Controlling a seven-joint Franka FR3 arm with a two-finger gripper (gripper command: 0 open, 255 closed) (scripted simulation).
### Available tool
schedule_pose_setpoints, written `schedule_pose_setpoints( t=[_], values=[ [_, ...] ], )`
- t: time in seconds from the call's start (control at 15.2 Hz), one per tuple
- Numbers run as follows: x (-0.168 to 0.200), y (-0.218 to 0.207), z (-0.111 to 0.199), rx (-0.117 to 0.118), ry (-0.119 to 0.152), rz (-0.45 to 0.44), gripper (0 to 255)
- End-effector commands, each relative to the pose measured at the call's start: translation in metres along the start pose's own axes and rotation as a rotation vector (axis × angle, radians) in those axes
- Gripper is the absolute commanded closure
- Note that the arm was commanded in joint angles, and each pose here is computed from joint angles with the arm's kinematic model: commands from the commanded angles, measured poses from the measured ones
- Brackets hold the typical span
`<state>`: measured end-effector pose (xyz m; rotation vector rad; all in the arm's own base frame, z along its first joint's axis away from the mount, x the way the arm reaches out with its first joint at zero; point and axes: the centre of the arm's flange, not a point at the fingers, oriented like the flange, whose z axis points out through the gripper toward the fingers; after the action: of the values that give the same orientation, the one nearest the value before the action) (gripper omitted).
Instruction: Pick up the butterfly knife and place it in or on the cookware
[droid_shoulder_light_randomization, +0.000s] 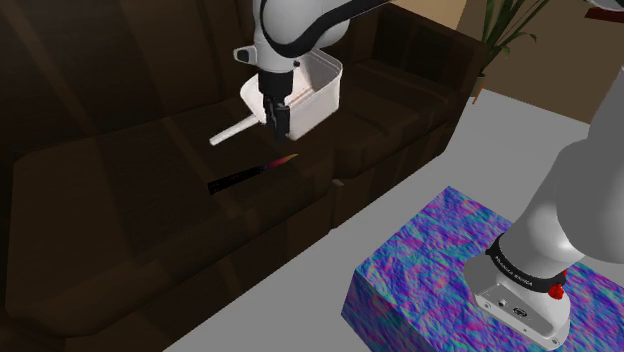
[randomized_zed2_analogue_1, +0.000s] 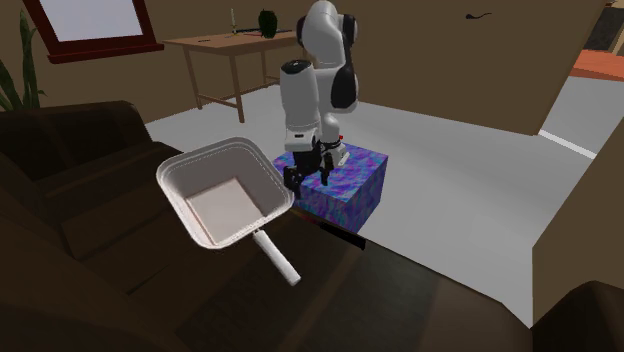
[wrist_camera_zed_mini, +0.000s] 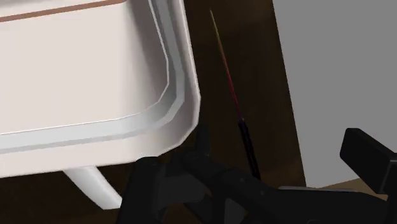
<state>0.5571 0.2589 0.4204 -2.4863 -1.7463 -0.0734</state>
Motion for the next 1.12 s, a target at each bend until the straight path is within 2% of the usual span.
schedule_pose_setpoints(
  t=[0.0,0.46,1.06],
  values=[
    [0.027,0.001,0.02,-0.027,0.028,-0.074,0],
    [0.099,-0.02,0.065,-0.017,0.022,-0.312,0],
    [0.1,-0.02,0.105,-0.017,0.022,-0.312,0]
  ],
)
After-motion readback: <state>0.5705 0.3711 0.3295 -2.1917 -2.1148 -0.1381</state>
